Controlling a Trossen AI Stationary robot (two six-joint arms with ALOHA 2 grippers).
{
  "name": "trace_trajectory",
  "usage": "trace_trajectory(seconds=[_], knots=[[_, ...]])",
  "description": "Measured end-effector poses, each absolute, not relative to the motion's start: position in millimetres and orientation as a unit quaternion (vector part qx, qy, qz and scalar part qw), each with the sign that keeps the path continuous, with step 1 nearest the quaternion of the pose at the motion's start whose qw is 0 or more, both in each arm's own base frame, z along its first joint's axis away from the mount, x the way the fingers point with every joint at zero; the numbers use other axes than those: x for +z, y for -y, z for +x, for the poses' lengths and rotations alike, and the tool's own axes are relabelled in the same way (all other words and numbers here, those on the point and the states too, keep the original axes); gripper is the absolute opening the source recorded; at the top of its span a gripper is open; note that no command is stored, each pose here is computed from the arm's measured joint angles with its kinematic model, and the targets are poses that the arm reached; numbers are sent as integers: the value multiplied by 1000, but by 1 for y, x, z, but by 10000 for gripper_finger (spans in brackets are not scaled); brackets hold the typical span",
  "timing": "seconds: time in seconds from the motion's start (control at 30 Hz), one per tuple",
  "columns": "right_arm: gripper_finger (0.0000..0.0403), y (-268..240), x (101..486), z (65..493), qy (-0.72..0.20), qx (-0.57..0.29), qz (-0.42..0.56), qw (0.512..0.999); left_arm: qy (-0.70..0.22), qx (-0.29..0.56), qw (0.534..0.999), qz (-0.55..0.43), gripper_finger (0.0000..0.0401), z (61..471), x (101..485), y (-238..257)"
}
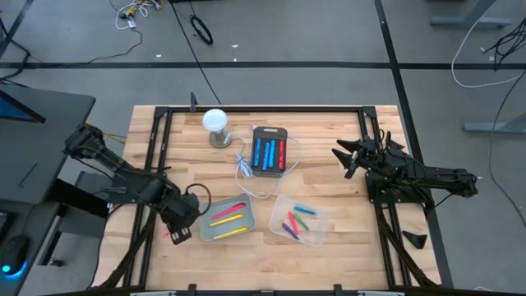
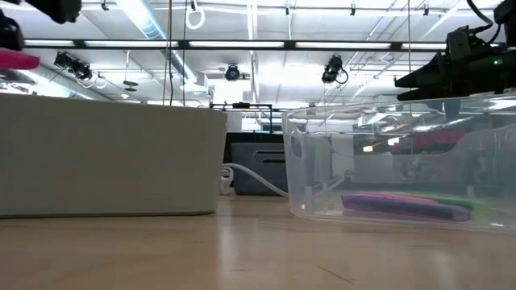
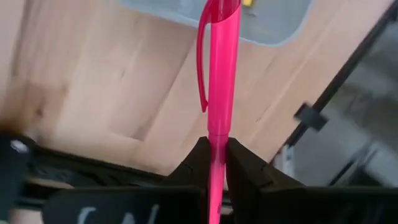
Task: Pick & Place Markers
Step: Put the pink highlighter pen into the gray bin
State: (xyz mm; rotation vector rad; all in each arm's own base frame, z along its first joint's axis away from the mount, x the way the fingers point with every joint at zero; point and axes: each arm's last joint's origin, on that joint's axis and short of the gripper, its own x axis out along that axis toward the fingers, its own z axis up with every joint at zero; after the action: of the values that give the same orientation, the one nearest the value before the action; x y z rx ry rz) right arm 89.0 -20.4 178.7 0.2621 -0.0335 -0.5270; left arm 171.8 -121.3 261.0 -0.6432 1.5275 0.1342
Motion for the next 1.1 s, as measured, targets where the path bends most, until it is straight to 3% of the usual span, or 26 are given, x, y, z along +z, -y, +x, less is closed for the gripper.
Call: trace_trajectory(seconds=[0.27, 1.1], knots=[[231, 20, 179, 89, 17, -260, 129, 957, -695, -19, 695, -180, 30, 185, 255, 116], [231, 20, 179, 89, 17, -260, 129, 957, -670, -6, 722, -171, 30, 305, 267, 92]])
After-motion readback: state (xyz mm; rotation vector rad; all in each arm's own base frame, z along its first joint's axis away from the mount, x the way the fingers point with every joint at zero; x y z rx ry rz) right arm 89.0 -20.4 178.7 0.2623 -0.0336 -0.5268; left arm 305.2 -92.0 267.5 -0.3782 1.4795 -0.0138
